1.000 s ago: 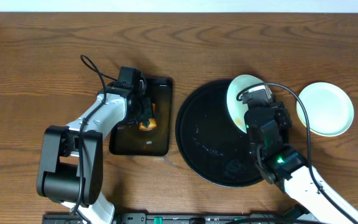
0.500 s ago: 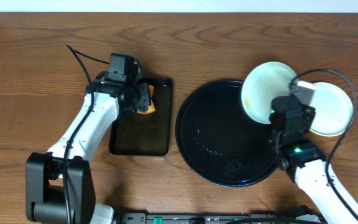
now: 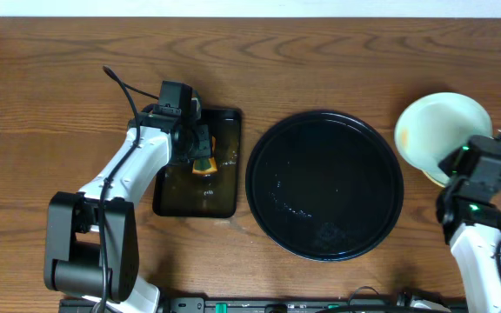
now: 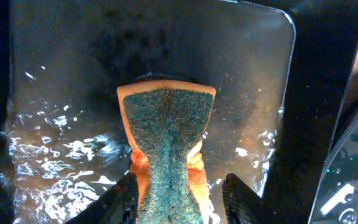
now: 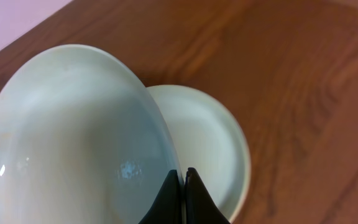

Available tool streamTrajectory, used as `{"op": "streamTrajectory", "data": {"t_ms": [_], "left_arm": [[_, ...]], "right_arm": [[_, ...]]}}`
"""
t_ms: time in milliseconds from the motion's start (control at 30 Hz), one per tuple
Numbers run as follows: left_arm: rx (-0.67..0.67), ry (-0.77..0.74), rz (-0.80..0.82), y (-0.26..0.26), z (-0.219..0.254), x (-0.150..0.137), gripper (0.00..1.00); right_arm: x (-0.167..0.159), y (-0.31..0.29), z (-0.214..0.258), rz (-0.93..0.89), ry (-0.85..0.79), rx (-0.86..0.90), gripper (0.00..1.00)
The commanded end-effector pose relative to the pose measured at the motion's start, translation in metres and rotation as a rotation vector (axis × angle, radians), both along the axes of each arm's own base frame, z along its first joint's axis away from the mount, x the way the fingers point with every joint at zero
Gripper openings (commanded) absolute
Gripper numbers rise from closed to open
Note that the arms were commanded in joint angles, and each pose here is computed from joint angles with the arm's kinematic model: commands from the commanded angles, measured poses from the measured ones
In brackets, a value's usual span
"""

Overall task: Clean dirty plates on tray and stack at the side
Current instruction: 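Carry the plate right and stack it on the plate pile, then release the plate with the right gripper and lower the sponge into the tray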

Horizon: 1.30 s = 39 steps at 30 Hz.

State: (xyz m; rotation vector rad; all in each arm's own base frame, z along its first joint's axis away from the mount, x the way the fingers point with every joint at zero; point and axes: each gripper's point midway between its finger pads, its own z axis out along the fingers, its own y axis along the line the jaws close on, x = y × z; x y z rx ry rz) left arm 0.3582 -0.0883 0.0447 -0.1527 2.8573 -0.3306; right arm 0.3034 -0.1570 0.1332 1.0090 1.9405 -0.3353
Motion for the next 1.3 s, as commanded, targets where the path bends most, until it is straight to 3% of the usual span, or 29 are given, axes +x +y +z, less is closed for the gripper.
{"op": "streamTrajectory", "data": {"t_ms": [0, 300, 333, 367, 433, 567, 700, 833, 867, 933, 1100, 1267], "left_arm": [[0.007, 0.009, -0.006, 0.002, -0.005, -0.002, 0.46], [0.008, 0.016, -0.006, 0.002, -0.005, -0.004, 0.47], [0.008, 0.017, -0.006, 0.002, -0.005, -0.004, 0.46], [0.008, 0.018, -0.006, 0.002, -0.005, -0.004, 0.46], [0.008, 0.019, -0.006, 0.002, -0.005, -0.004, 0.49], [0.009, 0.019, -0.007, 0.002, -0.005, -0.004, 0.55], [0.019, 0.012, -0.006, 0.004, -0.001, -0.005, 0.66], [0.124, -0.029, 0.031, 0.024, 0.014, -0.003, 0.75], [0.146, -0.036, 0.039, 0.029, 0.020, -0.003, 0.76], [0.166, -0.042, 0.052, 0.035, 0.032, -0.004, 0.77], [0.168, -0.031, 0.077, 0.045, 0.052, -0.014, 0.77], [0.179, 0.045, 0.093, 0.056, 0.063, -0.047, 0.77]], "right_arm": [[0.000, -0.014, 0.003, -0.031, -0.056, 0.079, 0.01], [-0.016, -0.052, -0.013, -0.148, -0.041, 0.099, 0.02], [-0.015, -0.053, -0.015, -0.147, -0.043, 0.105, 0.05], [-0.013, -0.053, -0.017, -0.139, -0.046, 0.114, 0.20], [-0.005, -0.048, -0.021, -0.088, -0.048, 0.135, 0.40], [0.010, -0.028, -0.032, 0.068, -0.024, 0.184, 0.53], [0.023, -0.003, -0.038, 0.249, 0.007, 0.197, 0.57], [0.039, 0.031, -0.034, 0.433, 0.019, 0.182, 0.67], [0.044, 0.043, -0.031, 0.501, 0.027, 0.171, 0.74], [0.051, 0.066, -0.027, 0.612, 0.069, 0.140, 0.99], [0.053, 0.106, -0.015, 0.758, 0.236, 0.063, 0.99], [0.023, 0.122, -0.017, 0.779, 0.419, 0.133, 0.99]]}}
